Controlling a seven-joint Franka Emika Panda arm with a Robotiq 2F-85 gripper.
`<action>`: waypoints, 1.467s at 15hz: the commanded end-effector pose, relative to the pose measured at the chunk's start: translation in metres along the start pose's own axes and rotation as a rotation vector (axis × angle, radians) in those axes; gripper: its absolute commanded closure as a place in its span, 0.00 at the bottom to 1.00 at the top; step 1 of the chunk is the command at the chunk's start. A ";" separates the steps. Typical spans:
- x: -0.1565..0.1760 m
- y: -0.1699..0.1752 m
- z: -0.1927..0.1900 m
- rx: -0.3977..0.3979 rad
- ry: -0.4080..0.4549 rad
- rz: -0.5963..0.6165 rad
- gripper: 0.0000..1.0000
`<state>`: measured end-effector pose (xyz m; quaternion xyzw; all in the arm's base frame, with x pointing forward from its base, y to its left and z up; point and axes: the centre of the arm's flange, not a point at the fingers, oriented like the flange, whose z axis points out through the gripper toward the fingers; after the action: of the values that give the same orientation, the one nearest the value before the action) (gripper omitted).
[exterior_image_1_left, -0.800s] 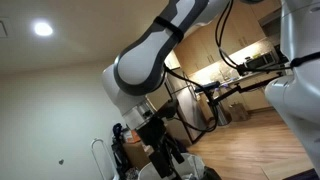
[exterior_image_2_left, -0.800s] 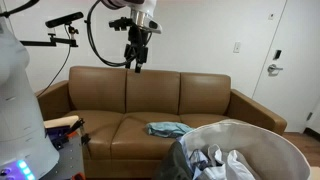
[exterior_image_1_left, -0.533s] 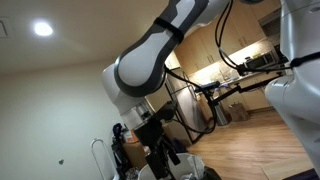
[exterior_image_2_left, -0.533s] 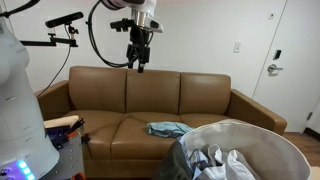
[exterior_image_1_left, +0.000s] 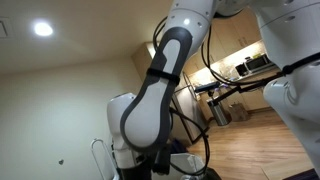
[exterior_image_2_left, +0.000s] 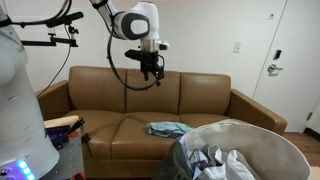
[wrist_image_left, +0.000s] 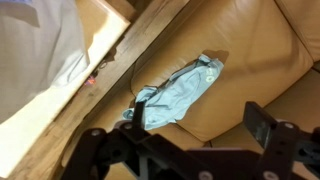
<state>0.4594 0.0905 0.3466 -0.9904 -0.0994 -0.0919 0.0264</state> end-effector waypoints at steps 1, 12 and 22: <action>0.022 -0.018 0.064 0.082 0.035 -0.085 0.00; 0.082 -0.020 0.109 0.156 -0.044 -0.370 0.00; 0.093 -0.002 0.187 0.272 -0.318 -0.544 0.00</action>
<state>0.5813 0.1236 0.1805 -0.9169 -0.3743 0.0745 0.1172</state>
